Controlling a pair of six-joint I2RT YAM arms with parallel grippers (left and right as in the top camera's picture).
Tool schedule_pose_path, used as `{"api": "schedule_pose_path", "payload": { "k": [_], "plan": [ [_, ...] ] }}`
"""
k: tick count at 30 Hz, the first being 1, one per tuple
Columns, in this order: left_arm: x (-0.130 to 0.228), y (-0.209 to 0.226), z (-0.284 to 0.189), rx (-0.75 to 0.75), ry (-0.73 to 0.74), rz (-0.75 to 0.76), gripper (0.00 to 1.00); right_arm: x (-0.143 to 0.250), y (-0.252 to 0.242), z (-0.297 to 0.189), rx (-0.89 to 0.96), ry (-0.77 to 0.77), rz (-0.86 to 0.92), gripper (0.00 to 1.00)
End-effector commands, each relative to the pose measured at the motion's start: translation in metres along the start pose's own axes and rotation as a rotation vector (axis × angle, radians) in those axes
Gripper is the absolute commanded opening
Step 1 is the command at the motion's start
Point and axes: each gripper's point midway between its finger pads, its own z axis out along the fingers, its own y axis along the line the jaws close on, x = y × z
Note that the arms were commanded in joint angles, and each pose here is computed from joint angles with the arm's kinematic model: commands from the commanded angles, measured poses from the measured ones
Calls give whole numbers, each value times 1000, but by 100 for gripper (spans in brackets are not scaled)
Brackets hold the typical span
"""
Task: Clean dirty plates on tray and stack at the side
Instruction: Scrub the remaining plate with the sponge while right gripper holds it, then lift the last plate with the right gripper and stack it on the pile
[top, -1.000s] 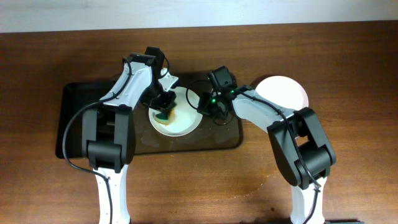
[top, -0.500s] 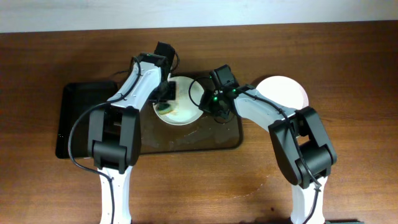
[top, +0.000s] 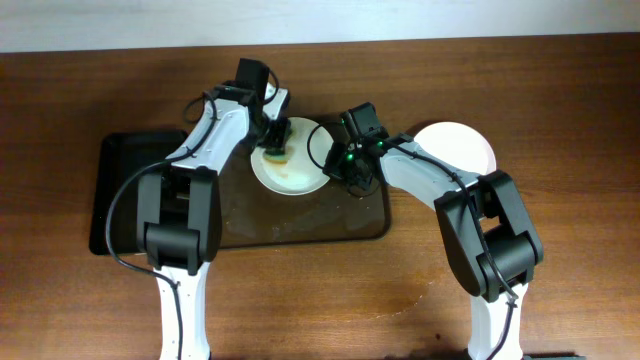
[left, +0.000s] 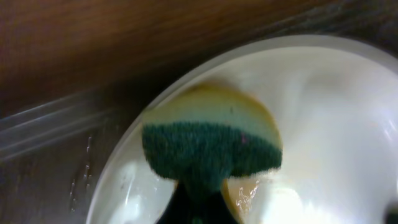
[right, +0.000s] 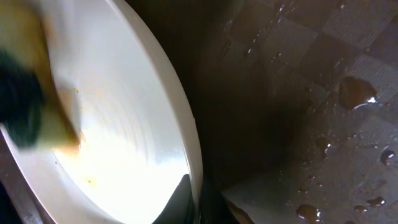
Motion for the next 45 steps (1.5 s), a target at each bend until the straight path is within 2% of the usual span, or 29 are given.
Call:
{"api": "schedule_pose_path", "payload": {
  "k": [1,6,9,11,14,18,21,23,29,32,37,40,45],
  "plan": [
    [-13,-9,15,54,-62,25,1,10,-12,12,39,29,-19,4],
    [-14,-9,-17,46,3,-9,0,11,-11,12,36,34,-29,4],
    [-14,3,-84,25,68,-83,1,14,-7,11,12,53,-45,4],
    [-21,25,-137,-33,41,-187,0,18,5,7,-52,95,-96,4],
    [-29,50,-181,-57,-21,-237,1,16,12,-7,-78,92,-137,4],
    [-21,108,-210,-102,-66,-350,1,6,22,-51,-42,1,-221,4],
    [-6,139,-213,-121,-56,-418,1,0,19,-91,87,-120,-312,4],
    [1,154,-209,-128,-48,-449,1,-9,13,-123,260,-278,-371,4],
    [16,164,-177,-121,-1,-471,0,-11,28,-190,763,-740,-638,4],
    [23,166,-162,-117,20,-480,1,0,51,-213,924,-960,-703,4],
    [22,167,-159,-118,17,-479,0,16,80,-230,992,-1108,-761,4],
    [22,168,-159,-118,14,-478,1,20,93,-260,1089,-1247,-707,4],
    [22,168,-159,-118,13,-478,0,19,103,-267,1120,-1252,-713,4]
  ]
}}
